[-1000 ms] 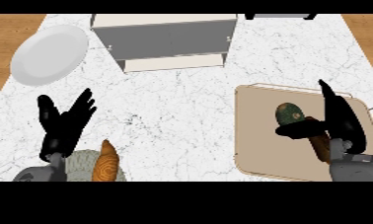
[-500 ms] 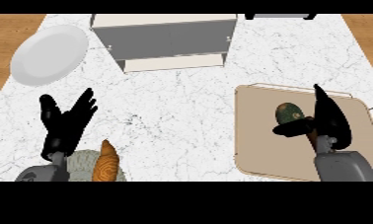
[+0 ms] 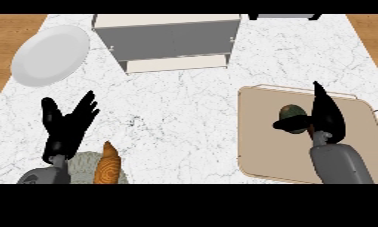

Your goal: Pick the squash from the tray and place it in the tiered shelf

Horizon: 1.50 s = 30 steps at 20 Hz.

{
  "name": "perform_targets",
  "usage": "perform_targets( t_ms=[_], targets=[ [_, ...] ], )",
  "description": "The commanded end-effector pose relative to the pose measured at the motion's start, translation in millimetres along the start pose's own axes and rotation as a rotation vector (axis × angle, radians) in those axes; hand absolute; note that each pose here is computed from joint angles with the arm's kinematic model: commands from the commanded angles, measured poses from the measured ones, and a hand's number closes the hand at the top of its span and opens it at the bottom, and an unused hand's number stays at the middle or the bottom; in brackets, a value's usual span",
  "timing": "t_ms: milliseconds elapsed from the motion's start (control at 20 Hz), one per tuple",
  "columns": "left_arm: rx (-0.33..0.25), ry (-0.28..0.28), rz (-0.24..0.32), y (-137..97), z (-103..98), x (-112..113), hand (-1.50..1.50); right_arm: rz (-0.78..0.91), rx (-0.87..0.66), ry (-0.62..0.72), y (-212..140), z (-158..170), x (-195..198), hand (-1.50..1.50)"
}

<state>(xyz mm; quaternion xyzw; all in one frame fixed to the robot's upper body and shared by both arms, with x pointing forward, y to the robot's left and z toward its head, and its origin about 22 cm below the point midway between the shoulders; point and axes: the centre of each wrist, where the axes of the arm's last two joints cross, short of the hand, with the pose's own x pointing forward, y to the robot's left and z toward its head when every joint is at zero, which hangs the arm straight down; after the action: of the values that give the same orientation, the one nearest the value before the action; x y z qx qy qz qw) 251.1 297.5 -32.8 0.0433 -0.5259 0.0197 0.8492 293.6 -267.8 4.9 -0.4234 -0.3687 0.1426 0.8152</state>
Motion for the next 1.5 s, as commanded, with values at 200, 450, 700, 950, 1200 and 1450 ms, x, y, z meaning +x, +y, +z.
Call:
perform_targets(
  t_ms=[200, 450, 700, 950, 1200, 1450],
  targets=[
    [0.004, -0.001, 0.009, 21, 10, 0, 0.00, 0.059, 0.101, -0.066, 16, -4, -13, 1.50],
    [0.005, 0.002, 0.008, -3, 8, -9, 0.00, 0.133, 0.194, -0.161, 22, -20, -14, 1.50],
    [-0.005, 0.010, -0.005, -7, -1, 20, 0.00, 0.075, 0.152, -0.233, 20, -4, -13, 1.50],
    [-0.042, -0.023, -0.019, -4, 2, 10, 0.00, 0.180, 0.266, -0.517, 93, 82, 87, 1.50],
    [-0.121, -0.041, -0.063, -35, -7, 20, 0.00, 0.321, 0.337, -0.783, 109, 146, 142, 1.50],
    [-0.097, -0.008, -0.046, -23, -10, 17, 0.00, 0.159, 0.265, -0.916, 86, 223, 182, 1.50]
  ],
)
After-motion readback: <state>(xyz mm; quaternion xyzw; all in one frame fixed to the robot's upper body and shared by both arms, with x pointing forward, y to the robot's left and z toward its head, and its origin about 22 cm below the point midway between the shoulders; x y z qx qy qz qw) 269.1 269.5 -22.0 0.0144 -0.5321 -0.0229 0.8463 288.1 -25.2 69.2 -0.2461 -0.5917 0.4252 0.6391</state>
